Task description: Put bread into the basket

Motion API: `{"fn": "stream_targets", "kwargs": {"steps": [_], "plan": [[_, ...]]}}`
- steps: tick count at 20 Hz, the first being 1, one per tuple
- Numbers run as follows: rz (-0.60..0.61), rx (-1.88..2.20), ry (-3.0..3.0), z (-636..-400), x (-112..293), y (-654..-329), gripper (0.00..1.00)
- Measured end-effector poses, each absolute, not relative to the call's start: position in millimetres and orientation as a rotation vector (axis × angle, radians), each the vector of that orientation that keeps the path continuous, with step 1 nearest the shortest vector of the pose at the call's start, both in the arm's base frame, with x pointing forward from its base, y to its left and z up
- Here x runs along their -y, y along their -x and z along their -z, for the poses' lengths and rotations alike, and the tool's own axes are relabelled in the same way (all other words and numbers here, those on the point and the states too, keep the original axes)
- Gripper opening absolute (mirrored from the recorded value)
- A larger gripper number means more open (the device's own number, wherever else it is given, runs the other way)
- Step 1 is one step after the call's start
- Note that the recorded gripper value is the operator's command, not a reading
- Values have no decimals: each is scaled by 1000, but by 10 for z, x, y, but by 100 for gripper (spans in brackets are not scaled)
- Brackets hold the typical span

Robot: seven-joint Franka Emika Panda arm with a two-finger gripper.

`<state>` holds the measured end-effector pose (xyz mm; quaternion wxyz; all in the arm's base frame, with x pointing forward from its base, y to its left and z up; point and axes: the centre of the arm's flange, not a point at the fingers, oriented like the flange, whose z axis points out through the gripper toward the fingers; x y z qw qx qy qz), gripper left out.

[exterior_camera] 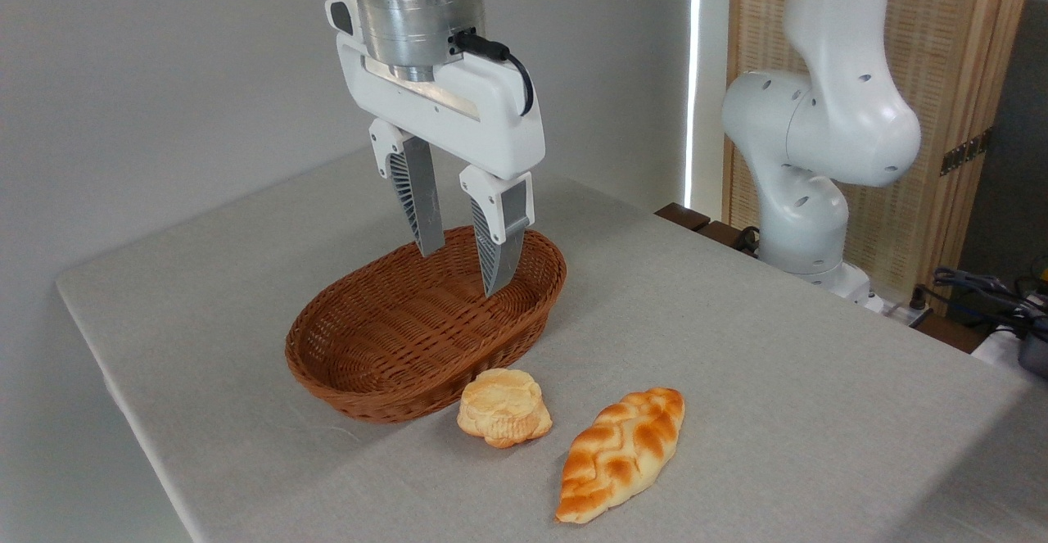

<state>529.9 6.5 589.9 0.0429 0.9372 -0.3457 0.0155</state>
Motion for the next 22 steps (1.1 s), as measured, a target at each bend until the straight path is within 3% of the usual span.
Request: {"fn": "stream_targets", "kwargs": {"steps": [14,22], "plan": [[-21,1067,-2857,-5865,-30,-5294,100],[60,1178,-2789,-5559,45,-5386,100]]}}
